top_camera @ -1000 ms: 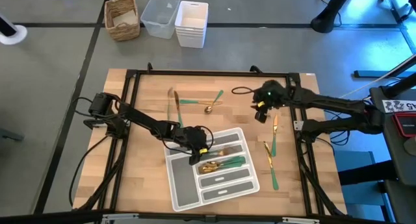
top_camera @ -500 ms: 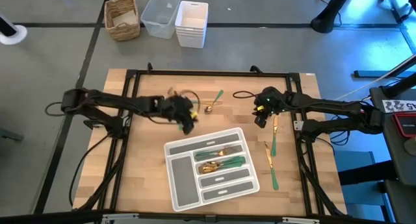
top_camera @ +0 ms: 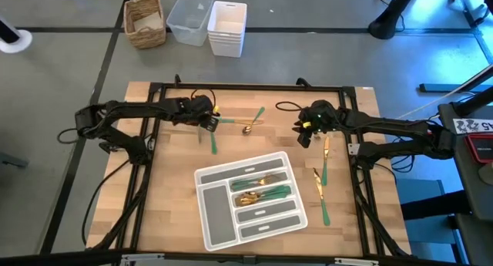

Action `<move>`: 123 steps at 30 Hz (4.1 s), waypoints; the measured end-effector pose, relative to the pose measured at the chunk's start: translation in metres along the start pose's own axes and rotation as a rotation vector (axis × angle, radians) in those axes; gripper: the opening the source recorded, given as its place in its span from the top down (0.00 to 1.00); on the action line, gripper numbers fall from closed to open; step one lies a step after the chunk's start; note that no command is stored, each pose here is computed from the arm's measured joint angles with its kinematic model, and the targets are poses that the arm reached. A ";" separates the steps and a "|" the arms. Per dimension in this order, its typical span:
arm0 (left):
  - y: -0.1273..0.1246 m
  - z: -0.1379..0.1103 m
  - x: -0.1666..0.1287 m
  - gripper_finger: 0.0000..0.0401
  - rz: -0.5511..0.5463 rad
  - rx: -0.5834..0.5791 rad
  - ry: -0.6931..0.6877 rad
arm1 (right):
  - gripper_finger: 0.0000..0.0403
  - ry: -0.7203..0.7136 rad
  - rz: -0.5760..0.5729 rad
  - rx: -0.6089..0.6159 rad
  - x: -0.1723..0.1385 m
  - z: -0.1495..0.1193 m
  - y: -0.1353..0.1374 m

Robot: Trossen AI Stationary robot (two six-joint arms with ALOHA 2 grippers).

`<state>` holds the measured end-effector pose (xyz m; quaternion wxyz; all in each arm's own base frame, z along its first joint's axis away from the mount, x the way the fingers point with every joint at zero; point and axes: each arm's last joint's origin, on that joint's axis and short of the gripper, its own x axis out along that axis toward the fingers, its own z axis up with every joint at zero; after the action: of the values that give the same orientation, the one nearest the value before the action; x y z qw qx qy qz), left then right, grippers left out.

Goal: Sort silverware
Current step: Put the green fork into the white silverware tray

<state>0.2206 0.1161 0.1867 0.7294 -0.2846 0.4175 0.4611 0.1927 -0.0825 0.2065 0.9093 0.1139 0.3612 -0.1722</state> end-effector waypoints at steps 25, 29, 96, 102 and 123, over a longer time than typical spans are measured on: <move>0.004 -0.009 0.047 0.72 0.149 -0.035 0.142 | 0.71 -0.440 -0.016 -0.223 -0.009 0.041 0.003; 0.001 -0.010 0.058 0.74 0.161 -0.007 0.146 | 0.71 -0.420 -0.014 -0.218 -0.008 0.039 0.003; -0.185 -0.090 -0.039 0.99 -1.009 0.702 -0.444 | 0.71 -0.120 -0.005 -0.199 -0.001 0.012 0.001; -0.194 -0.087 -0.051 0.99 -1.048 0.714 -0.447 | 0.71 -0.091 -0.021 -0.169 0.000 0.009 0.000; -0.197 -0.115 -0.003 0.96 -0.899 0.802 -0.275 | 0.71 0.001 -0.507 0.340 -0.004 -0.010 -0.015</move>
<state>0.3593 -0.0585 0.1391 0.9497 -0.0742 0.2998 -0.0518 0.1777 -0.0914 0.2008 0.8051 0.1705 0.3445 -0.4517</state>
